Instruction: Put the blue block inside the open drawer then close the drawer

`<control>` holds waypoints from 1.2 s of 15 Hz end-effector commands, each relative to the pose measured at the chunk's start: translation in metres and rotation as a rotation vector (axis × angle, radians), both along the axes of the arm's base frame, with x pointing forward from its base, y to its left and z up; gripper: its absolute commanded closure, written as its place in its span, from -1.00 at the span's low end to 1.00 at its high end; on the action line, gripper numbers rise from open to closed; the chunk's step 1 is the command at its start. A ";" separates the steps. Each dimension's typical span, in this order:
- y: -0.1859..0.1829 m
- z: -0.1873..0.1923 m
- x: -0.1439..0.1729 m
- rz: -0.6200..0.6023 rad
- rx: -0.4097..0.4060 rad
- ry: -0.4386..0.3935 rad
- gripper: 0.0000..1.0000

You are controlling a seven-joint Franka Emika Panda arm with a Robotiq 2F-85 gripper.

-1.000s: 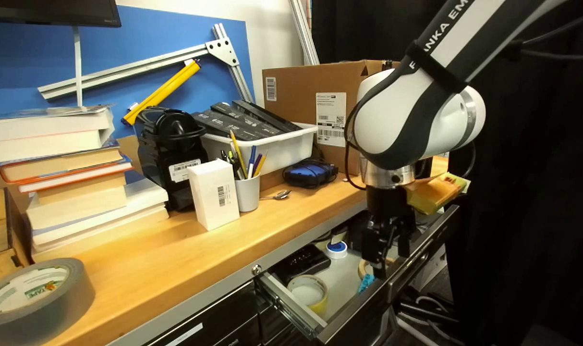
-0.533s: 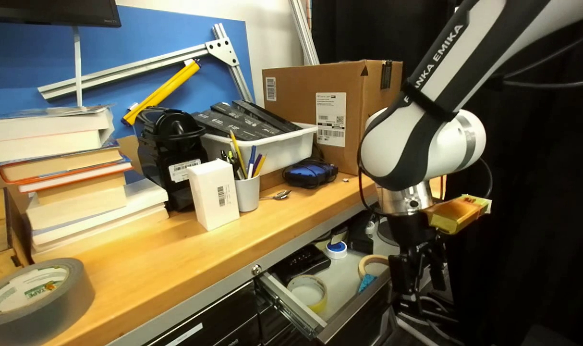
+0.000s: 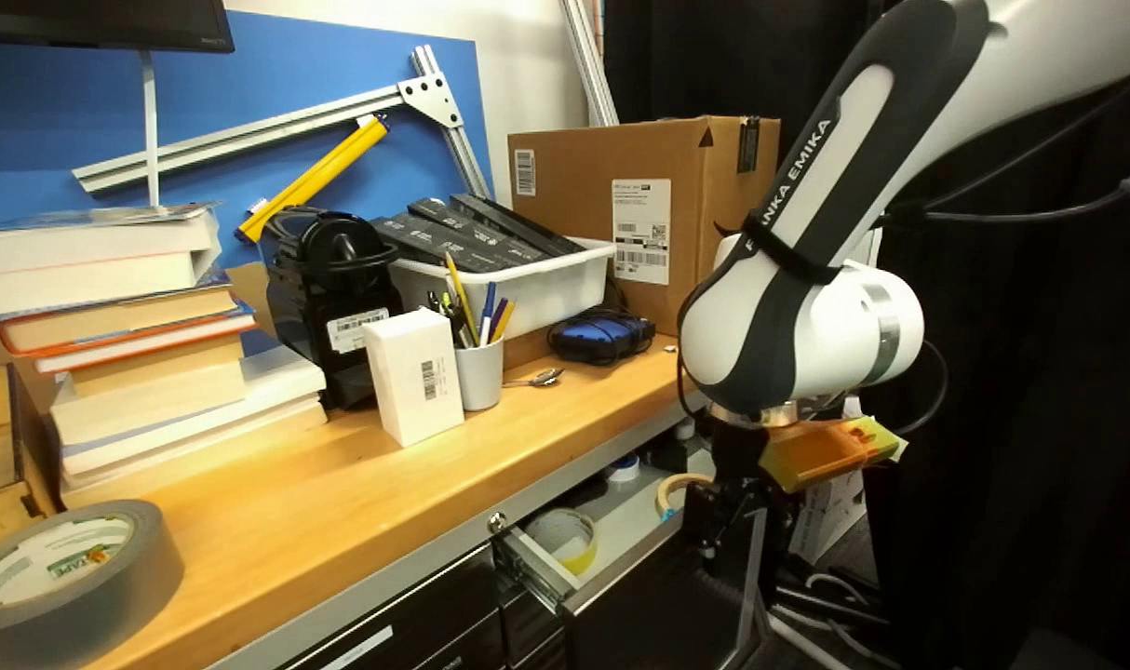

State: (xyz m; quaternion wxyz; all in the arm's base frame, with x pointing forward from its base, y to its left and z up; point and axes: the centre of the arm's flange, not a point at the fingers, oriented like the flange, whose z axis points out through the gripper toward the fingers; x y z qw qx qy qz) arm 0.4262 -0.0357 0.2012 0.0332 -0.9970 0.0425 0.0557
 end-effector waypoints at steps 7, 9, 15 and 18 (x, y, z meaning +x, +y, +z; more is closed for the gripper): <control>0.073 0.017 0.060 -0.097 -0.157 -0.486 -1.00; 0.073 0.023 0.057 -0.112 -0.177 -0.571 -1.00; 0.076 0.099 0.009 0.067 -0.145 -0.529 -1.00; 0.091 0.131 -0.005 0.213 -0.119 -0.417 -1.00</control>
